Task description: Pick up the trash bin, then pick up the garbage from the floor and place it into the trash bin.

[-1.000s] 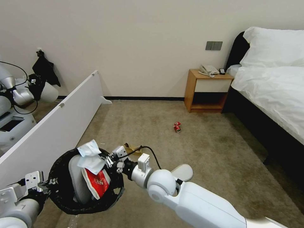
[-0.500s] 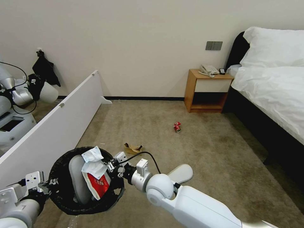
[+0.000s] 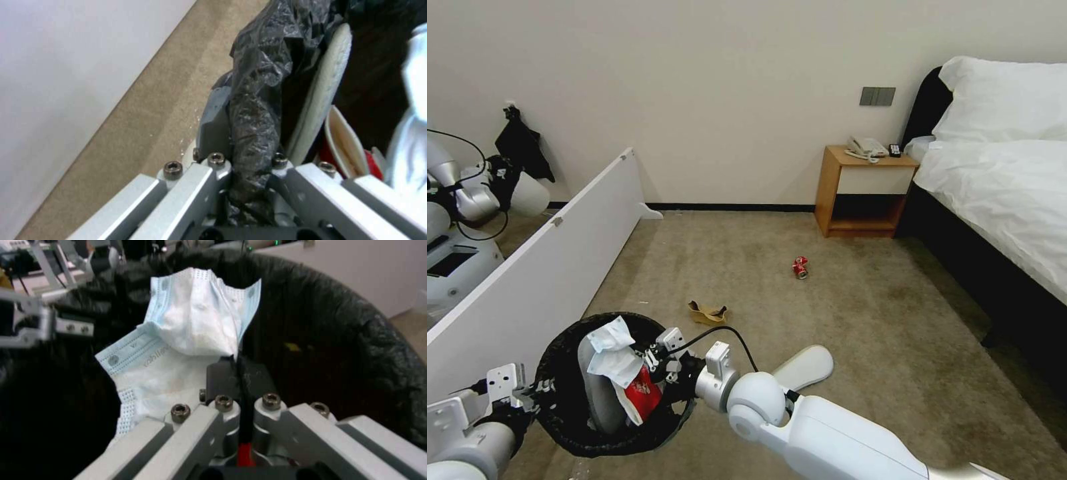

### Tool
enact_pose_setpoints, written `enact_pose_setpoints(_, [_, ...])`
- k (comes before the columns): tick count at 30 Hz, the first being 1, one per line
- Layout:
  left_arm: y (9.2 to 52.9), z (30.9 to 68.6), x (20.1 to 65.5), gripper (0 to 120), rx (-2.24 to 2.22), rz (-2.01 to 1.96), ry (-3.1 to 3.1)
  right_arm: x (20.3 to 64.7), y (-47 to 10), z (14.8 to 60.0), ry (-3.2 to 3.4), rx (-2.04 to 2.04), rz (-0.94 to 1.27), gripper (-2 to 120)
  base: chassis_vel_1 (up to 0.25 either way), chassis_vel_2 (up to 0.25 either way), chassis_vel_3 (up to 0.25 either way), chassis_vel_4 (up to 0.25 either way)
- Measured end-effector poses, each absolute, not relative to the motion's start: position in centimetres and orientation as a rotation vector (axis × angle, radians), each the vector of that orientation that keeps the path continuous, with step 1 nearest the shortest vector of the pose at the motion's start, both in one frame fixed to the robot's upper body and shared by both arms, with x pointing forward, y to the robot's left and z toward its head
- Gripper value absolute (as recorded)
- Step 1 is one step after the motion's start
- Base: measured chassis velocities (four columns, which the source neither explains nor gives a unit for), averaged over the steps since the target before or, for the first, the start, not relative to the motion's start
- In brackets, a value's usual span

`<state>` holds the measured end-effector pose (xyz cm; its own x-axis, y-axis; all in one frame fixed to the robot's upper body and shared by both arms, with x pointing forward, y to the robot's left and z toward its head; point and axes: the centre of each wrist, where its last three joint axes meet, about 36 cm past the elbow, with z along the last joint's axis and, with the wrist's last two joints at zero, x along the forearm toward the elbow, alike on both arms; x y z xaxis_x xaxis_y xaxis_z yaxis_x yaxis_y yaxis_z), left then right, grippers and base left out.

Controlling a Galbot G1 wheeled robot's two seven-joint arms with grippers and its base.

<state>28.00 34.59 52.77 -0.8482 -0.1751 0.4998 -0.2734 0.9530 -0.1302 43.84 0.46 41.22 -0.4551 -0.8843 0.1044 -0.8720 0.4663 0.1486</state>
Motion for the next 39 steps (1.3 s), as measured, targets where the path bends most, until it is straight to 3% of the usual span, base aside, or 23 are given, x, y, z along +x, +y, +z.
enact_pose_setpoints(4, [34.6,52.7,28.0,1,0.318,0.268,-2.604,43.7,0.7,40.7,-2.533,1.513,-0.08,0,0.0,0.0,0.0,0.0])
enact_pose_setpoints(7, [34.5,52.8,28.0,1,0.316,0.267,-2.604,43.2,1.0,40.4,-2.52,1.492,-0.049,17,0.0,0.0,0.0,0.0])
enact_pose_setpoints(11, [34.6,52.8,28.0,1,0.315,0.267,-2.606,43.0,1.1,40.2,-2.51,1.488,-0.038,26,0.0,0.0,0.0,0.0])
enact_pose_setpoints(13, [34.6,52.9,28.1,1,0.312,0.271,-2.607,42.9,1.1,40.2,-2.509,1.478,-0.03,37,0.0,0.0,0.0,0.0])
enact_pose_setpoints(17, [34.6,53.0,28.1,1,0.312,0.274,-2.608,42.9,1.0,40.4,-2.516,1.475,-0.029,47,0.0,0.0,0.0,0.0])
enact_pose_setpoints(19, [34.6,53.0,28.1,1,0.311,0.276,-2.608,42.9,0.9,40.9,-2.533,1.474,-0.035,59,0.0,0.0,0.0,0.0])
enact_pose_setpoints(30, [34.5,52.9,28.1,1,0.299,0.279,-2.606,42.5,0.1,41.8,-2.56,1.48,-0.066,98,0.0,0.0,0.0,0.0])
enact_pose_setpoints(39, [35.0,52.9,28.1,1,0.321,0.27,-2.599,42.9,-2.3,42.7,-2.603,1.455,-0.07,100,0.0,0.0,0.0,0.0])
